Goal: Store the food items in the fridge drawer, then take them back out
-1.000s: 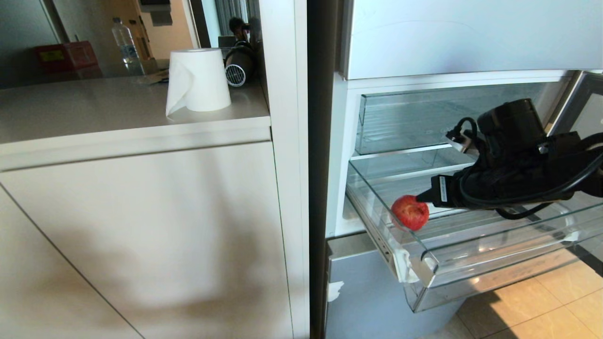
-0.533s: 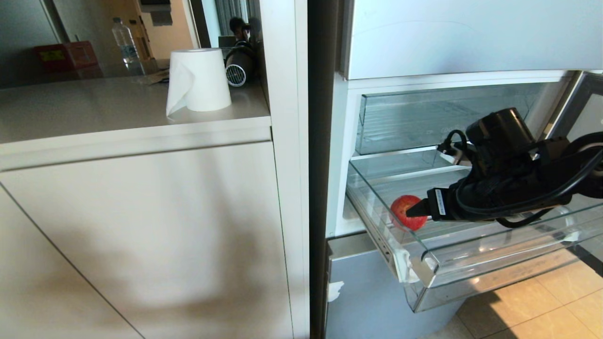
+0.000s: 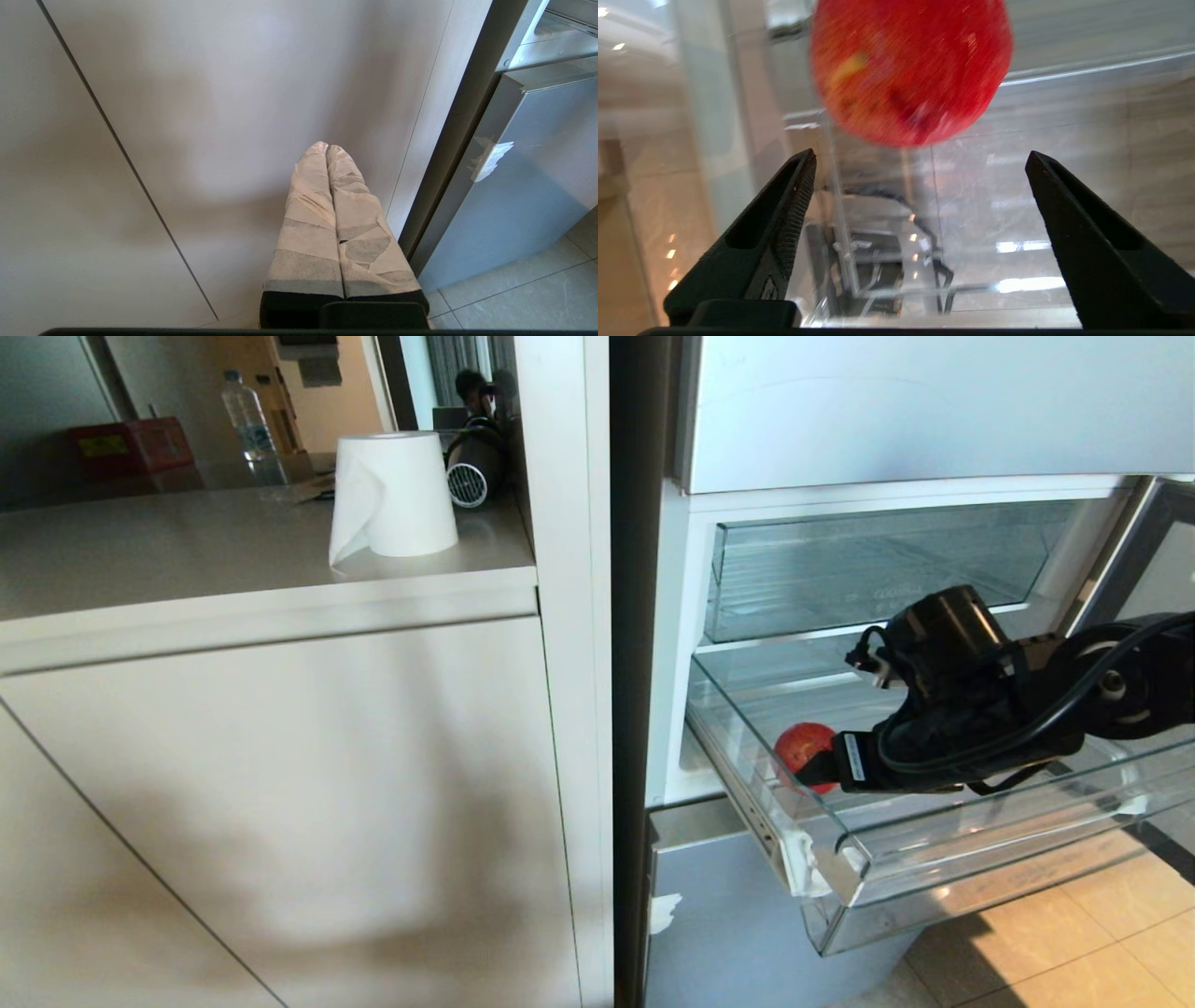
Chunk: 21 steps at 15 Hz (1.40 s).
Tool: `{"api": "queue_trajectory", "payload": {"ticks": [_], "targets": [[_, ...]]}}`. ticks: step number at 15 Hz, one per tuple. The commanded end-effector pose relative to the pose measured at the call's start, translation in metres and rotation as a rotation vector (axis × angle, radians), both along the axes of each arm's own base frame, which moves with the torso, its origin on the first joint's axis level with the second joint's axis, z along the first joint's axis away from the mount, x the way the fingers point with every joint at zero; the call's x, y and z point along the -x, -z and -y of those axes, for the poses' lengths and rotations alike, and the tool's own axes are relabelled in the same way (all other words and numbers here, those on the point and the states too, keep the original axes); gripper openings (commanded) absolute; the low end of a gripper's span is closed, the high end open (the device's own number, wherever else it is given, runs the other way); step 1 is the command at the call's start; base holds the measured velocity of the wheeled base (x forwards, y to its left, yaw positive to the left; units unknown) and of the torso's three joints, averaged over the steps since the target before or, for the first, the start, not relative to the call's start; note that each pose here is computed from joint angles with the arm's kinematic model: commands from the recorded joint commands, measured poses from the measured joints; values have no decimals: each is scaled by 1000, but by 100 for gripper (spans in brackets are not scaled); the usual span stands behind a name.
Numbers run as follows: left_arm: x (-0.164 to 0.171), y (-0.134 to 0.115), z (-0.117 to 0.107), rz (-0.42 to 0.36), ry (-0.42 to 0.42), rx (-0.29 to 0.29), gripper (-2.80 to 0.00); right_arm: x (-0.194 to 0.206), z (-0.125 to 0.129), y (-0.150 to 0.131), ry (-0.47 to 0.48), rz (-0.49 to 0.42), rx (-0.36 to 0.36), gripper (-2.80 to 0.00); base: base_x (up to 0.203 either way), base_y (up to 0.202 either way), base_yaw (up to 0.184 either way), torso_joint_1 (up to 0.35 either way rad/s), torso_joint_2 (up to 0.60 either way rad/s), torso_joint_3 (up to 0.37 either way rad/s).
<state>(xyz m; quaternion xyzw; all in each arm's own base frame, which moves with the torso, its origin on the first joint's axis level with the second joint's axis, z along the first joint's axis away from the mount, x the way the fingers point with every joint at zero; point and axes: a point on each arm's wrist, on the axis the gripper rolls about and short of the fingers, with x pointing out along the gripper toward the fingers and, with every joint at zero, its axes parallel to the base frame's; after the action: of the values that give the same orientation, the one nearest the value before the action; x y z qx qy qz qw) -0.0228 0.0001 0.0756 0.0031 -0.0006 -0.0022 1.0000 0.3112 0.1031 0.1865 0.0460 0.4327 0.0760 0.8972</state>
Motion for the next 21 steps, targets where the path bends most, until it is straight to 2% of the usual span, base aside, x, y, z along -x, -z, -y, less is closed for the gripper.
{"api": "queue_trajectory", "payload": {"ticks": [1,6,9,12,14,18,21], "targets": [[0,0,0,0,0,0,-280,-9,-1,11,12,-19,13,0,0,0,0,0,0,0],[0,0,0,0,0,0,-280,-16,1,15,42,-1,26,0,0,0,0,0,0,0],[0,0,0,-1,0,0,-280,-32,8,16,133,112,50,0,0,0,0,0,0,0],[0,0,0,-1,0,0,-280,-37,16,2,202,212,-19,0,0,0,0,0,0,0],[0,0,0,-1,0,0,-280,-37,25,-3,258,235,-49,0,0,0,0,0,0,0],[0,0,0,0,0,0,-280,-30,23,-1,216,220,-41,0,0,0,0,0,0,0],[0,0,0,0,0,0,-280,-28,20,2,155,194,-74,0,0,0,0,0,0,0]]}}
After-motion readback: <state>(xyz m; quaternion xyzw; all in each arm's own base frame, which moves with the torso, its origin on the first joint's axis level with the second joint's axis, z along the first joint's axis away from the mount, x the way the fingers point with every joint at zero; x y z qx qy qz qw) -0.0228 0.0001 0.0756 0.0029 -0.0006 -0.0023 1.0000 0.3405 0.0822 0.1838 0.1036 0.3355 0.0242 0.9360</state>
